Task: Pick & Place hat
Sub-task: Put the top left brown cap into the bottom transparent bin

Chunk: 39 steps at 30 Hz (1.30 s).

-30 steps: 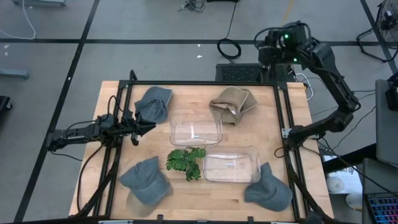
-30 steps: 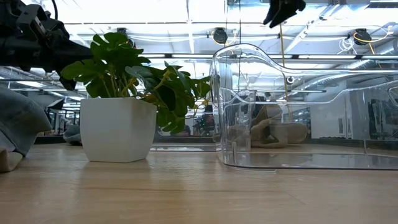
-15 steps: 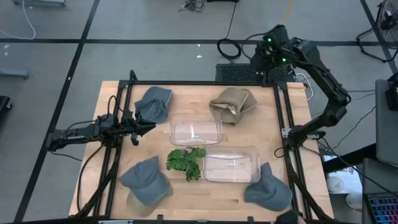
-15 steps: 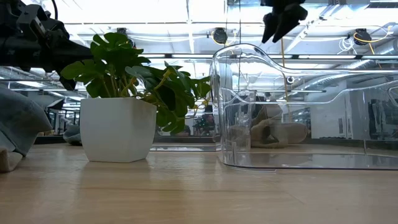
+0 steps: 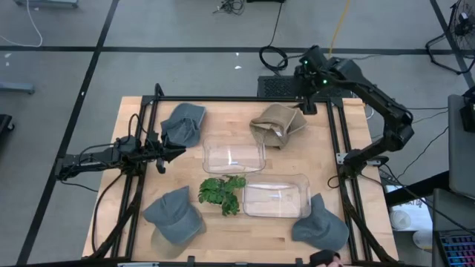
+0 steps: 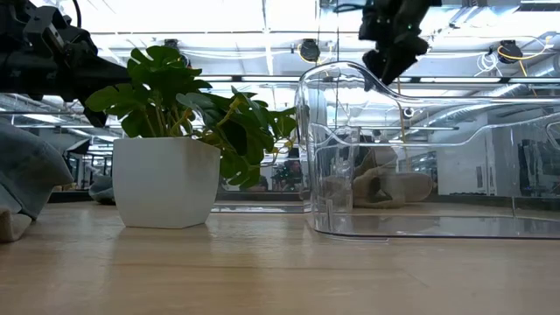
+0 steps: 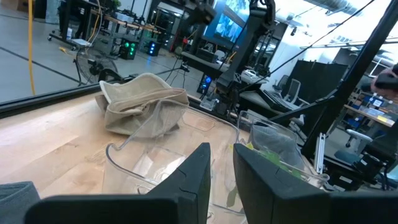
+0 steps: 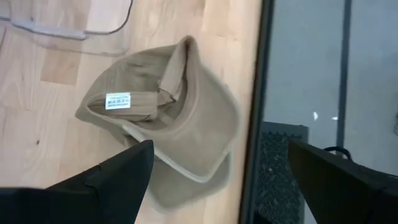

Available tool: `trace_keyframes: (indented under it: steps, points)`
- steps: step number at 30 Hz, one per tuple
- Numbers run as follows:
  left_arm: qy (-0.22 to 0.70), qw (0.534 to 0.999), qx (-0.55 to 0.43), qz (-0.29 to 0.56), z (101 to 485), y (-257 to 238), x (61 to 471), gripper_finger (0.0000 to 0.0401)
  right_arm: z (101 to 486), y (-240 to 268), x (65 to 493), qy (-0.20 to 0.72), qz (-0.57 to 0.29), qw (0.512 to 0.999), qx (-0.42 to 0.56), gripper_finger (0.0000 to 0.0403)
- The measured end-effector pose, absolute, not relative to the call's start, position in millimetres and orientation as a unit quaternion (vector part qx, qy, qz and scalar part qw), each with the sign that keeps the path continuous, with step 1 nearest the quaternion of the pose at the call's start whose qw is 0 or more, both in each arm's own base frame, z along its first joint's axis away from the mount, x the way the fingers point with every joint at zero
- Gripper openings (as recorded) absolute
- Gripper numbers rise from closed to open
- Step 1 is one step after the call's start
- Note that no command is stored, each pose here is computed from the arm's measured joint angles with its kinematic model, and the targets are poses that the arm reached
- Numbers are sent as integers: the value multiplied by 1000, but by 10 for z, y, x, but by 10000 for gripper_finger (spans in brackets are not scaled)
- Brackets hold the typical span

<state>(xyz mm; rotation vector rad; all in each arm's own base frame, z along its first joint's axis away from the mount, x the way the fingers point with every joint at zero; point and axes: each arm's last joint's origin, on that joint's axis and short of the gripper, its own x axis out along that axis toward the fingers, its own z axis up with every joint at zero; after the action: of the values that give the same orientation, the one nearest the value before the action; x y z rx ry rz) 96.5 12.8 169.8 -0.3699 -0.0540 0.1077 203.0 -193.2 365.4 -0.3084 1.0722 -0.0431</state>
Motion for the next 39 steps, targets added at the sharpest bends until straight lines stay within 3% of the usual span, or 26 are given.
trace_keyframes:
  steps: [24, 32, 39]
  points:
    - [-27, 981, -184, 54, 1698, 128, 965, 77, 2577, -1821, 2048, 550, 77, 810, -187, 357]
    - [-27, 981, -184, 54, 1697, 128, 965, 77, 2150, -1836, 1997, 582, 51, 768, -260, 356]
    - [-27, 981, -184, 54, 1697, 128, 965, 77, 1970, -1802, 1974, 587, 55, 753, -291, 304]
